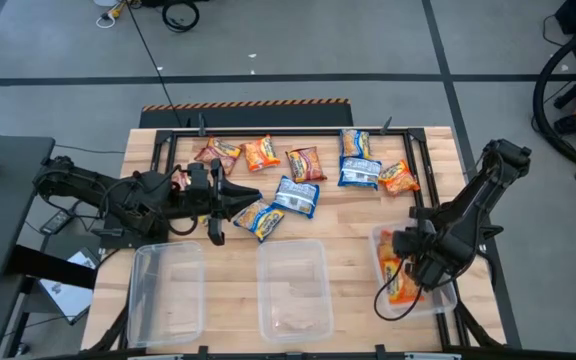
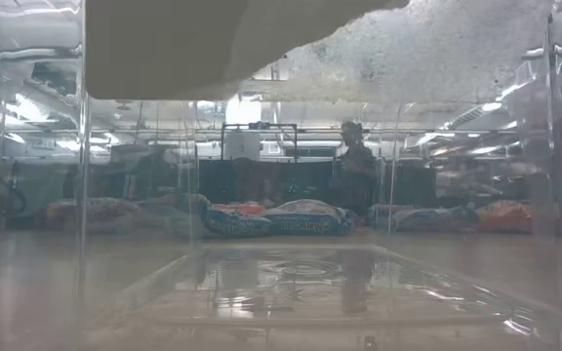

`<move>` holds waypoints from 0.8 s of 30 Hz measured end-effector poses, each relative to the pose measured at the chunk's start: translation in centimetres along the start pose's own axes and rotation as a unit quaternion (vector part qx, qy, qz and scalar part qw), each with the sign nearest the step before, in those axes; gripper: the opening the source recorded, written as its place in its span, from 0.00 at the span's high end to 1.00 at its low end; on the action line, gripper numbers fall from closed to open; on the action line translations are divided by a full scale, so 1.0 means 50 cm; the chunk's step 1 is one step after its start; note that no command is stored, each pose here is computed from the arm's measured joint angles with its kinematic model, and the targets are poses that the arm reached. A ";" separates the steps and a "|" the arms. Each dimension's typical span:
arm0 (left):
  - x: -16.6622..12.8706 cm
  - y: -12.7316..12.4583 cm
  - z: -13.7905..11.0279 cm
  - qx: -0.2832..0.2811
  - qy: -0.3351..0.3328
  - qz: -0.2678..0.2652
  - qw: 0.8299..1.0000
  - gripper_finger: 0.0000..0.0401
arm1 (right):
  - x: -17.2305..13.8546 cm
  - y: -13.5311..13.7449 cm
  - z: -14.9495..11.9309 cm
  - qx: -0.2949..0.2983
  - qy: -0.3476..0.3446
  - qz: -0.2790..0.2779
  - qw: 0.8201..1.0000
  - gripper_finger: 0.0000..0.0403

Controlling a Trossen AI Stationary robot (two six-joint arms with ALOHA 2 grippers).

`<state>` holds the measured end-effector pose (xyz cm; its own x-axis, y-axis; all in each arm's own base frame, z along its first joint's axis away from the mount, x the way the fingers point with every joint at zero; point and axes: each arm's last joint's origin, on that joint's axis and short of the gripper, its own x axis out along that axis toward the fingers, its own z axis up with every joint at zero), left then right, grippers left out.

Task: Sort Maruchan noodles
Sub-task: Adjust the orange noodle pack on the right transparent bin

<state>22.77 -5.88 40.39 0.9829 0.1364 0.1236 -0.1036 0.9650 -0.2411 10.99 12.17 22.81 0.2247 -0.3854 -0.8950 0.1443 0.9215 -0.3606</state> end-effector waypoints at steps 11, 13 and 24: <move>0.000 0.000 0.000 0.000 0.000 0.000 1.000 0.86 | -0.030 0.000 -0.004 0.003 0.001 0.009 1.000 0.99; 0.000 0.000 0.000 0.000 0.000 0.000 1.000 0.86 | -0.043 -0.001 -0.003 0.006 -0.010 0.008 1.000 0.99; 0.000 0.000 0.000 -0.001 0.000 0.000 1.000 0.86 | -0.011 0.029 -0.032 -0.016 -0.107 -0.104 0.989 0.99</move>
<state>22.78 -5.88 40.39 0.9828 0.1364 0.1241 -0.1032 0.9644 -0.2434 9.53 13.81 22.37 0.3935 -0.5648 -0.7254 0.1791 0.8210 -0.5421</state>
